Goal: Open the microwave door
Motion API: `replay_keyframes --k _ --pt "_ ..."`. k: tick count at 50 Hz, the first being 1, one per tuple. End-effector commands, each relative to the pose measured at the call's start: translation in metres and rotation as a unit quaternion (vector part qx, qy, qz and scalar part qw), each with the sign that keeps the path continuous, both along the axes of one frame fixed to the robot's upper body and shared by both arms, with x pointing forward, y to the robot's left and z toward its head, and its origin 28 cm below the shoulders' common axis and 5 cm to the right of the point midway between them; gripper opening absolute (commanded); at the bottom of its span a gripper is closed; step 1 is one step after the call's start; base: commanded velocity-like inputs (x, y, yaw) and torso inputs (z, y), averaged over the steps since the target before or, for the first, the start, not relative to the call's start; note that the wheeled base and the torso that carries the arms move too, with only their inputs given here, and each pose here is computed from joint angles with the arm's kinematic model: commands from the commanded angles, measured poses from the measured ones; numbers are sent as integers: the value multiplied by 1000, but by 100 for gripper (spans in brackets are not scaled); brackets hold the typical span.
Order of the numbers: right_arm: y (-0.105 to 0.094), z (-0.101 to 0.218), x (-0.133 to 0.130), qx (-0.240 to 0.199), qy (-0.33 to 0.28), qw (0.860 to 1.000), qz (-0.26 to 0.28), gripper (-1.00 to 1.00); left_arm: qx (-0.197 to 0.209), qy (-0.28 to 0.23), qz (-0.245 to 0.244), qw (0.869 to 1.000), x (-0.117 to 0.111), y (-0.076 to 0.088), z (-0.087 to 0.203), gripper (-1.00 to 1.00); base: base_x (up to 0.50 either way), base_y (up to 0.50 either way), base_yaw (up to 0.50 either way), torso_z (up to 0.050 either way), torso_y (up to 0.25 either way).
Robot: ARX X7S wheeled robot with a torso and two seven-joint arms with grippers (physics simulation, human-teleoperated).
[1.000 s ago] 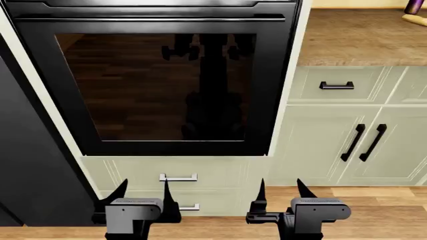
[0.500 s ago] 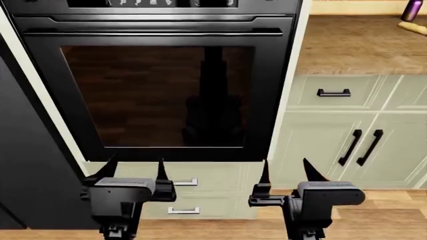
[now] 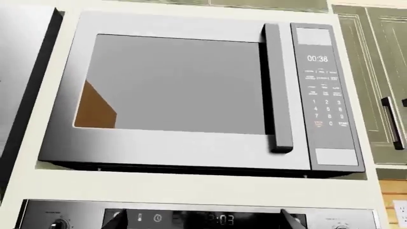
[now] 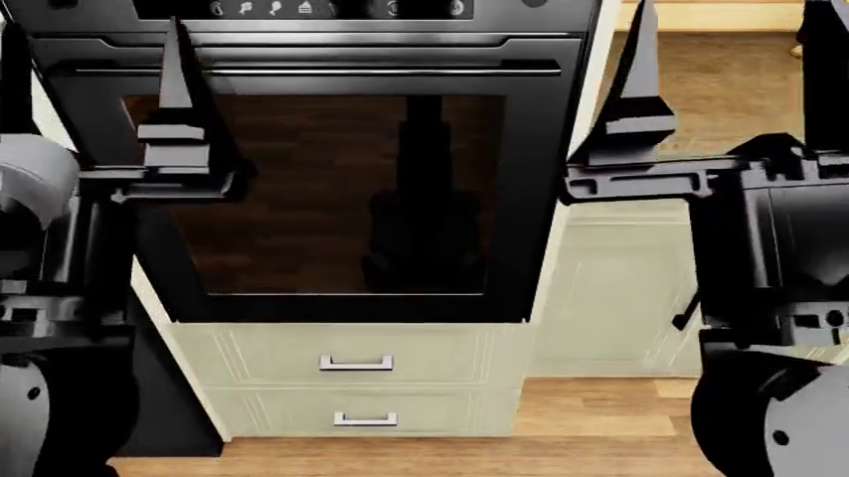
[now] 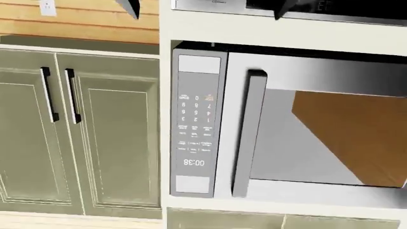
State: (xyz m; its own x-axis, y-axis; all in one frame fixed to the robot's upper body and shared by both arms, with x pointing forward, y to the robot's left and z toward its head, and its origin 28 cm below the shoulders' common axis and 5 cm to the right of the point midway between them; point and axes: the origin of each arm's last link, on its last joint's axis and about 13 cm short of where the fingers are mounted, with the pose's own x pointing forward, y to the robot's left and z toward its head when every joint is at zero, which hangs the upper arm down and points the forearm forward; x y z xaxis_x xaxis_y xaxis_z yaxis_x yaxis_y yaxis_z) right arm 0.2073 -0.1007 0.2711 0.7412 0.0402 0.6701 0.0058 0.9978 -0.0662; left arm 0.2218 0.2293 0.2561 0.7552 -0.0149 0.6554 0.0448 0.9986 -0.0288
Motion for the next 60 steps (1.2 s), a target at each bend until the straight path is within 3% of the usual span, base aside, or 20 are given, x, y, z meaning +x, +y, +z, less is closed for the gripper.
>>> replay_keyframes --k 1,9,60 --pt "-3 44 -47 -29 -70 997 -24 100 5 -96 -6 995 -38 6 46 100 0 0 0 50 0" --pt "-3 47 -55 -24 -80 996 -24 100 5 -103 6 995 -41 10 44 100 0 0 0 48 0" --pt "-5 39 -54 -9 -70 997 -13 100 3 -112 2 994 -46 7 53 100 262 -19 0 0 0"
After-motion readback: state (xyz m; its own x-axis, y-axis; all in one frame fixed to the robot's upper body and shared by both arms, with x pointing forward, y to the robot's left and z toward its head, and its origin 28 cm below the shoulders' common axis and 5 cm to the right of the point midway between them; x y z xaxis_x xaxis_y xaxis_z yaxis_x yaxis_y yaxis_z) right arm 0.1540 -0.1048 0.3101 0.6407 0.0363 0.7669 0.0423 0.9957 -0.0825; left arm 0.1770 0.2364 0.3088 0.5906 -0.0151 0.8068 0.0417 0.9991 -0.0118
